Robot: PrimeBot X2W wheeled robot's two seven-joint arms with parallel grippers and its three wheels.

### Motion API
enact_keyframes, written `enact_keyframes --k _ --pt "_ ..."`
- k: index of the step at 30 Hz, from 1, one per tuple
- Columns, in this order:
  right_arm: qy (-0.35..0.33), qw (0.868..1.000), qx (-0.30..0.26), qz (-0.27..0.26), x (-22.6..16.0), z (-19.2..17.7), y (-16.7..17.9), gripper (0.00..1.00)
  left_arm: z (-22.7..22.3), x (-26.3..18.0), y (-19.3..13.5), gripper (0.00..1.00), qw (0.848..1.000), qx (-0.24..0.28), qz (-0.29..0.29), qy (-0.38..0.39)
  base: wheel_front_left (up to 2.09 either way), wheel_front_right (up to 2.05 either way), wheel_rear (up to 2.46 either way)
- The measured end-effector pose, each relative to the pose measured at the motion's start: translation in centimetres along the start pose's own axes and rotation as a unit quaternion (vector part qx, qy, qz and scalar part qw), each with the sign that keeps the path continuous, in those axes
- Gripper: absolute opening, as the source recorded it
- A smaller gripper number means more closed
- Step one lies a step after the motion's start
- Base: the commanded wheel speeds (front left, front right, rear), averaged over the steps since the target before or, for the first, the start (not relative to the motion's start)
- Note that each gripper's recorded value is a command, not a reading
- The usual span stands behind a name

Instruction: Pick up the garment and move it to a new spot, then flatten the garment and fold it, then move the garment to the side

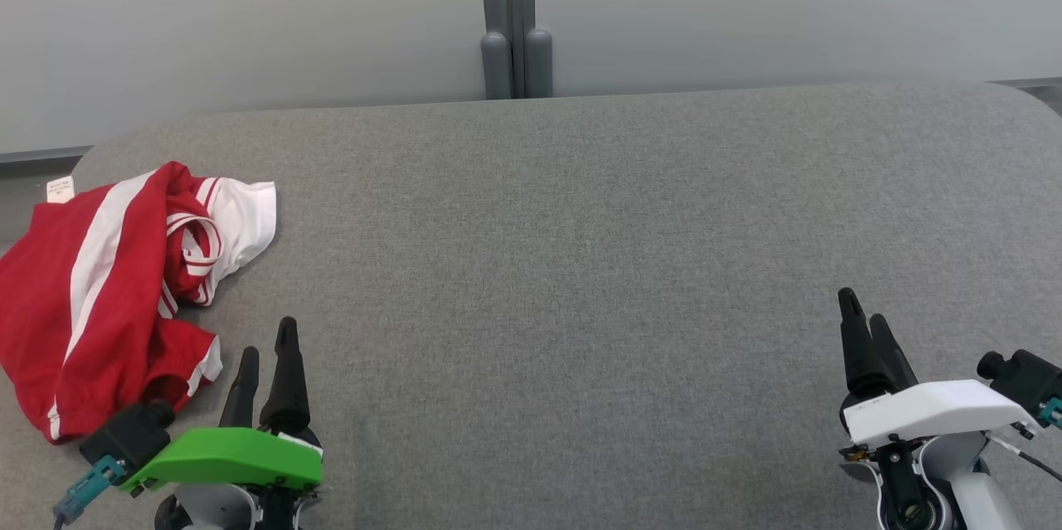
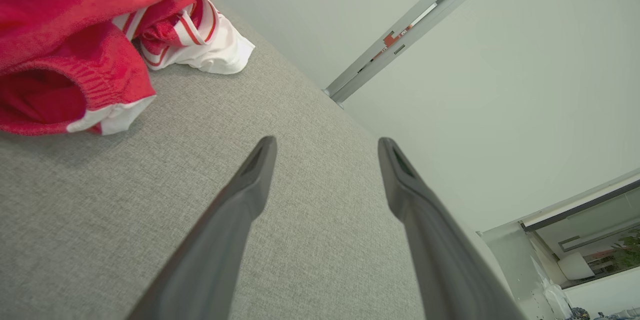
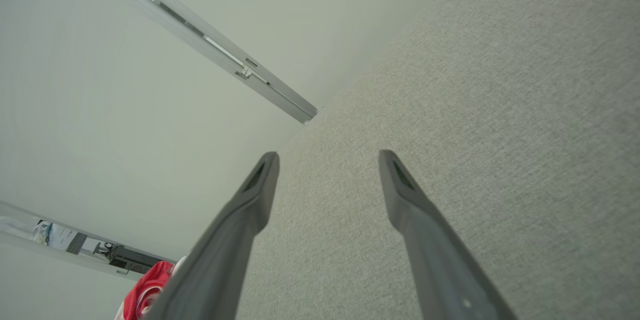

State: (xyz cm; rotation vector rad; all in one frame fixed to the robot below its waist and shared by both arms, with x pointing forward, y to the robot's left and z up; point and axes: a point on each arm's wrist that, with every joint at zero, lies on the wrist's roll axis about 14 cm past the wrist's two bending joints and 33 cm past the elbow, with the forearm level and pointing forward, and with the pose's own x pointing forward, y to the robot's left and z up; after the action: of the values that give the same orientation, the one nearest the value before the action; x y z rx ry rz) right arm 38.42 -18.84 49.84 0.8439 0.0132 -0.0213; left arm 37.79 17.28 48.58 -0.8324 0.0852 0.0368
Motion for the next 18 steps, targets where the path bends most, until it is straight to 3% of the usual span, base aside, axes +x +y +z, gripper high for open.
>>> enact_keyframes --k 18 --pt "0.005 0.992 -0.125 0.015 -0.1 -0.8 0.5 1.0 0.0 -0.3 -1.3 1.0 0.991 0.133 -0.02 -0.014 0.0 0.0 0.0"
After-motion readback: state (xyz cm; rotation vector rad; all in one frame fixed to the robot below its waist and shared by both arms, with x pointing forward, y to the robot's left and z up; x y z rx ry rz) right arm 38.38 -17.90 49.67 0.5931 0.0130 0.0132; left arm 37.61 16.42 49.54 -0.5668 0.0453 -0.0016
